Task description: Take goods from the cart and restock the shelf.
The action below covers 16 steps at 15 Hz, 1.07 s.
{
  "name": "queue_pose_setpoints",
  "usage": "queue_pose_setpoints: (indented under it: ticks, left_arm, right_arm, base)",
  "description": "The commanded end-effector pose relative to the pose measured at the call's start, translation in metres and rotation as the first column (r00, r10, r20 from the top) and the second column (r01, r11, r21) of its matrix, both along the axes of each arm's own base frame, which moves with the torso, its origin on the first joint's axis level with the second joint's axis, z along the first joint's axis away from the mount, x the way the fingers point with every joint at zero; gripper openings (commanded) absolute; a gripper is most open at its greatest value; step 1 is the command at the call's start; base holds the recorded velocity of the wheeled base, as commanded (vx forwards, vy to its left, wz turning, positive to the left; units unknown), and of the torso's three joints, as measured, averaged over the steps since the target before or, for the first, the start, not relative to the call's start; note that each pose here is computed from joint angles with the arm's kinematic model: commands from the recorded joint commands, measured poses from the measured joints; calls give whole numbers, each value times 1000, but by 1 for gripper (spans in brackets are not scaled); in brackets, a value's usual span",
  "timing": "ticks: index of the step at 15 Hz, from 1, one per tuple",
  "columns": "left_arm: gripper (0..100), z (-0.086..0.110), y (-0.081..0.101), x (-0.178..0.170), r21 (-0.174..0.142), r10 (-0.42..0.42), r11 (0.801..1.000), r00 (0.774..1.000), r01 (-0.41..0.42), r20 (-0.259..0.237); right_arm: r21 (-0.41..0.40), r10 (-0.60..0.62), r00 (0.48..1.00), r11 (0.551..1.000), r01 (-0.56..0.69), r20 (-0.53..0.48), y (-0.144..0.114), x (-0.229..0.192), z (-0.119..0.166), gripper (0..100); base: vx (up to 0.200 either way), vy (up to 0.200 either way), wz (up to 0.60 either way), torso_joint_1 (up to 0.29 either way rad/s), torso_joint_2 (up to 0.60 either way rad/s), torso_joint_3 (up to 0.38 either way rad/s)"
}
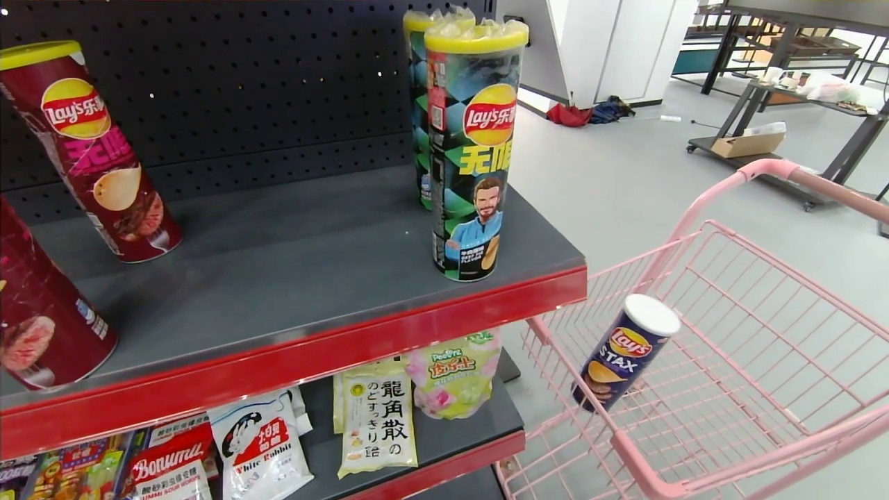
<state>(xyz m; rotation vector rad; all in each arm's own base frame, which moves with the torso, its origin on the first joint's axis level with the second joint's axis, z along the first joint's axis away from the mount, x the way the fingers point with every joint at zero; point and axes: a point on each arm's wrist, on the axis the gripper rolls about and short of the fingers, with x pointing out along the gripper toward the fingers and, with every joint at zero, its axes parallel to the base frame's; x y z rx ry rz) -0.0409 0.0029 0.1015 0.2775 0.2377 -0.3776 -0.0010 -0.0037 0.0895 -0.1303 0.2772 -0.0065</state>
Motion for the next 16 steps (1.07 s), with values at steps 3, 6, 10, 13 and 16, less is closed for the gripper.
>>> queue_pose_setpoints:
  ticks: [3, 6, 10, 13, 16]
  left_arm:
    - [100, -5, -1, 6, -14, 6, 1000, 1000, -5, 18]
    - [100, -7, -1, 7, -59, 20, 998, 1000, -20, 8]
    - [100, -2, -2, 18, -260, 125, 962, 983, -87, 134]
    - [100, -10, -1, 21, -310, 186, 940, 977, -146, 104]
    - [100, -18, -3, 24, -269, 118, 960, 986, -82, 119]
  right_arm:
    - [91, 145, 989, 985, -148, 43, 7, 21, 36, 100]
    - [200, 198, 978, 957, -208, 69, 34, 102, 84, 100]
    - [218, 188, 979, 961, -168, -78, 48, 169, 41, 100]
    - [262, 197, 968, 953, -151, -157, 54, 193, 21, 100]
    - [263, 193, 967, 954, -145, -167, 56, 204, 7, 100]
  base:
    - [0, 0, 0, -36, 108, 77]
    - [0, 0, 0, 0, 0, 0]
    - [0, 0, 0, 0, 0, 0]
    - [0, 0, 0, 0, 0, 0]
    - [0, 0, 0, 0, 0, 0]
